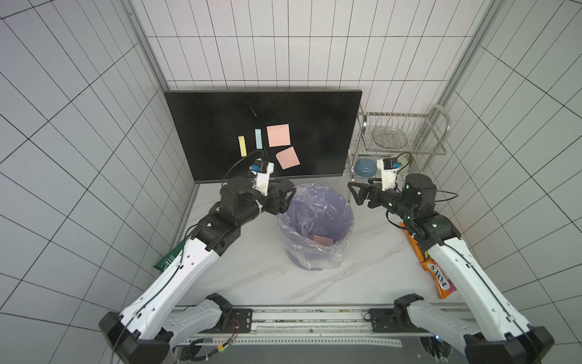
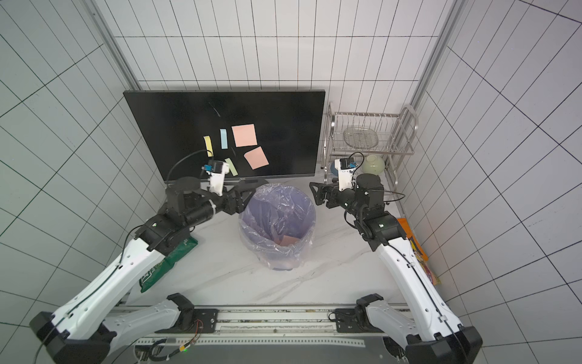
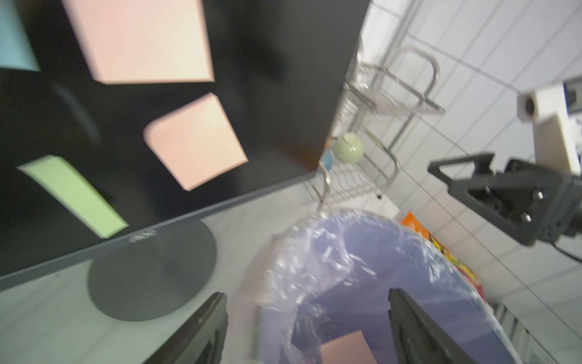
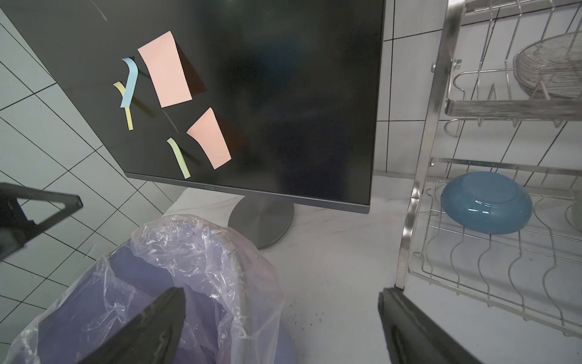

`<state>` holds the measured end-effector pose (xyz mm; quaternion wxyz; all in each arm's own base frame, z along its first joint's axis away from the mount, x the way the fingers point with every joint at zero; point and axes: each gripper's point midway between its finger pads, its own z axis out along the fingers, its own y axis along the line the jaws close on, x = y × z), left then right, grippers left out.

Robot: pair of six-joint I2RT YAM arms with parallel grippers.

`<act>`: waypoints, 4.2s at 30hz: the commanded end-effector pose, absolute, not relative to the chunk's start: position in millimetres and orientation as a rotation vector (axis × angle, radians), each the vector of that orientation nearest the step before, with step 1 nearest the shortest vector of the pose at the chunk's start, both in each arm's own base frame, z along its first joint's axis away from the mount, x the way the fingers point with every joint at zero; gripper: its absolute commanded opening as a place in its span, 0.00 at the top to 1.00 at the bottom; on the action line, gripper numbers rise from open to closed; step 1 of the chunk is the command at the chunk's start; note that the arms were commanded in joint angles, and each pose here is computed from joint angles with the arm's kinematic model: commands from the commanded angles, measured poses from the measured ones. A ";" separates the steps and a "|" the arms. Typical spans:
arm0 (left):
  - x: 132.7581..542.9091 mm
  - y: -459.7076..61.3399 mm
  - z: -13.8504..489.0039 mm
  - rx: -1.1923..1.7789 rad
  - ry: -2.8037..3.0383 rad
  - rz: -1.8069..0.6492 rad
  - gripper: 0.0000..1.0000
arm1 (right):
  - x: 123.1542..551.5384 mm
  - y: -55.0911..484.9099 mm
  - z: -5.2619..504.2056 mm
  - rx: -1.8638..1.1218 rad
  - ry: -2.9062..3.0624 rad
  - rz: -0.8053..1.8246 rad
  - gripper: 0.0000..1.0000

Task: Remove the sticky note from the monitor
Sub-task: Place the sticky note in the trash bin, then tear off the sticky note from the monitor.

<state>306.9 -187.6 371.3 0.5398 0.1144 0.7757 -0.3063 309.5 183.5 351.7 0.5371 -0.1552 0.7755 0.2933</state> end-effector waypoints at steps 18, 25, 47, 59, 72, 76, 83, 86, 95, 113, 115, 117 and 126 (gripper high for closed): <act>402.2 -65.7 390.8 -0.221 1.545 -1.236 0.21 | 310.4 201.6 356.7 -0.352 1.798 0.855 0.01; 417.7 -63.3 378.4 -0.261 1.507 -1.286 0.25 | 308.4 202.2 358.2 -0.358 1.792 0.861 0.01; 441.8 -73.9 371.8 -0.266 1.493 -1.293 0.37 | 305.1 197.0 364.5 -0.358 1.782 0.831 0.01; 448.8 -74.3 373.7 -0.261 1.492 -1.307 0.59 | 306.2 196.4 363.7 -0.358 1.784 0.822 0.01; 436.8 -73.7 377.9 -0.248 1.487 -1.286 0.60 | 304.4 196.9 362.7 -0.360 1.786 0.829 0.01; 432.7 -72.3 379.7 -0.242 1.483 -1.279 0.52 | 304.3 196.7 362.3 -0.359 1.787 0.830 0.01; 425.1 -72.2 386.6 -0.221 1.476 -1.275 0.45 | 304.7 197.9 361.7 -0.363 1.788 0.836 0.01; 421.3 -72.1 388.1 -0.221 1.472 -1.274 0.42 | 304.9 198.2 361.3 -0.363 1.789 0.838 0.01; 419.4 -70.3 391.1 -0.219 1.473 -1.273 0.39 | 304.8 198.8 363.3 -0.366 1.785 0.842 0.01; 415.5 -69.2 393.6 -0.244 1.465 -1.293 0.35 | 305.5 200.3 366.5 -0.370 1.778 0.850 0.01; 417.5 -69.4 393.5 -0.242 1.469 -1.296 0.35 | 305.3 201.2 365.7 -0.374 1.780 0.853 0.01; 417.8 -69.6 395.1 -0.239 1.466 -1.298 0.35 | 305.5 201.0 364.4 -0.372 1.784 0.852 0.01; 419.6 -69.4 404.3 -0.228 1.450 -1.302 0.35 | 304.9 198.5 363.5 -0.364 1.782 0.839 0.01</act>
